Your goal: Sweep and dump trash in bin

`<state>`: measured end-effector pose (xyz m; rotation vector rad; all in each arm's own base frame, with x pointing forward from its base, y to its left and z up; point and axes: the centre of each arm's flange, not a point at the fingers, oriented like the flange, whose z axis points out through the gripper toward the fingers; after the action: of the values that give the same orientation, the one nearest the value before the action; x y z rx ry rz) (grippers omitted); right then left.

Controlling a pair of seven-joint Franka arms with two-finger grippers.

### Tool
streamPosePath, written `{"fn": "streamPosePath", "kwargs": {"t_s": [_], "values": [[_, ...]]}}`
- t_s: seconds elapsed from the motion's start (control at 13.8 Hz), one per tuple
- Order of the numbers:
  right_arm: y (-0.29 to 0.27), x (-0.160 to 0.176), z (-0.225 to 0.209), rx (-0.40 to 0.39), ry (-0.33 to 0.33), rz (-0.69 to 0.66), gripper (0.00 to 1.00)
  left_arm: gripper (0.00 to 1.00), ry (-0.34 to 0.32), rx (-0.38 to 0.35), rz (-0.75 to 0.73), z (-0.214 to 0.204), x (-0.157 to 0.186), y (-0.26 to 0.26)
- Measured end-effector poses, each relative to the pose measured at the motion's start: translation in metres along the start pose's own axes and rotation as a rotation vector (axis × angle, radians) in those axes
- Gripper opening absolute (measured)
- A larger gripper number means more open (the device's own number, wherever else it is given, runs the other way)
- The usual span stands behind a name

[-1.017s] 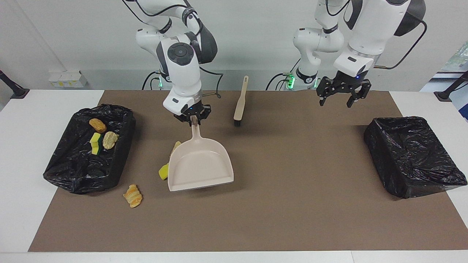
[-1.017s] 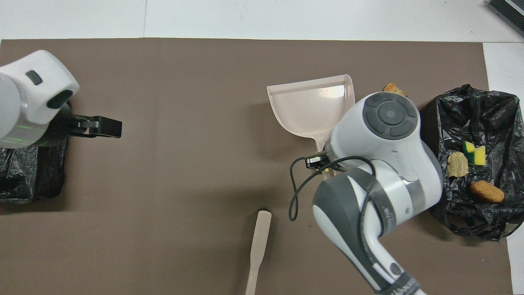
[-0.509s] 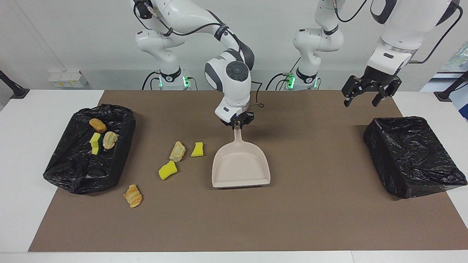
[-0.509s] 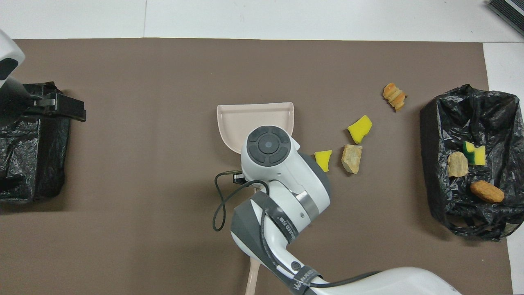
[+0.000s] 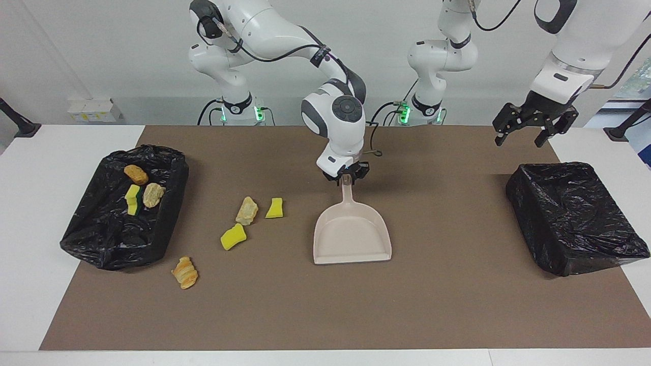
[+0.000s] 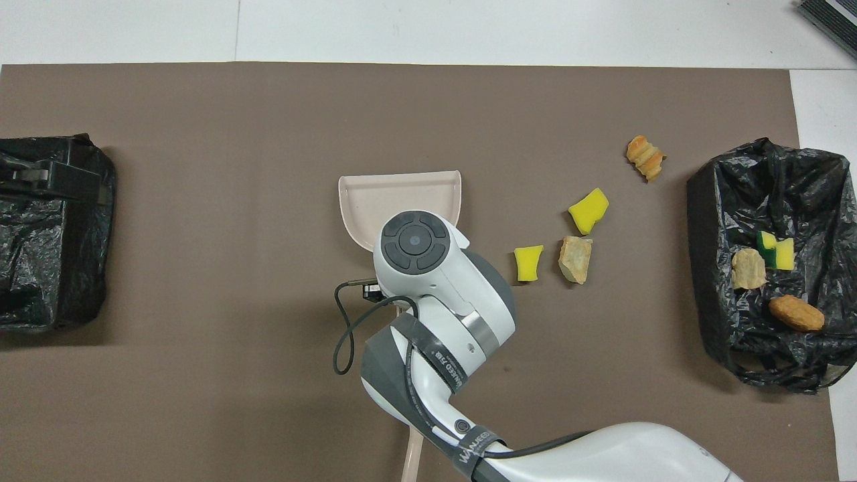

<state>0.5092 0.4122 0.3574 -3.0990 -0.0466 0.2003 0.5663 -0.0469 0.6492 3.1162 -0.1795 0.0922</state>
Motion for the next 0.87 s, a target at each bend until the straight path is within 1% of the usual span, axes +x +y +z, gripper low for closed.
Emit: {"fn": "streamPosePath", "kwargs": {"t_s": [0.15, 0.22, 0.29, 0.36, 0.51, 0.73, 0.87], "values": [[0.001, -0.009, -0.008, -0.023, -0.033, -0.002, 0.83, 1.00, -0.005, -0.001, 0.016, 0.001, -0.001, 0.003], [0.001, -0.017, -0.014, -0.029, -0.047, -0.005, 0.98, 1.00, -0.009, -0.001, 0.019, 0.001, -0.001, 0.004], [0.000, -0.027, -0.019, -0.025, -0.063, -0.004, 1.00, 1.00, -0.012, -0.001, 0.021, 0.002, -0.001, 0.004], [0.001, -0.040, -0.022, -0.016, -0.084, 0.003, 1.00, 1.00, -0.013, -0.001, 0.022, 0.002, -0.002, 0.005], [-0.003, -0.077, -0.021, -0.017, -0.117, 0.027, 1.00, 1.00, -0.012, -0.002, 0.026, 0.001, -0.002, 0.007], [-0.013, -0.140, -0.005, -0.044, -0.157, 0.049, 1.00, 1.00, -0.008, -0.002, 0.032, -0.001, -0.003, 0.011], [-0.013, -0.176, 0.010, -0.041, -0.156, 0.059, 1.00, 1.00, -0.007, -0.003, 0.034, -0.002, -0.004, 0.012]]}}
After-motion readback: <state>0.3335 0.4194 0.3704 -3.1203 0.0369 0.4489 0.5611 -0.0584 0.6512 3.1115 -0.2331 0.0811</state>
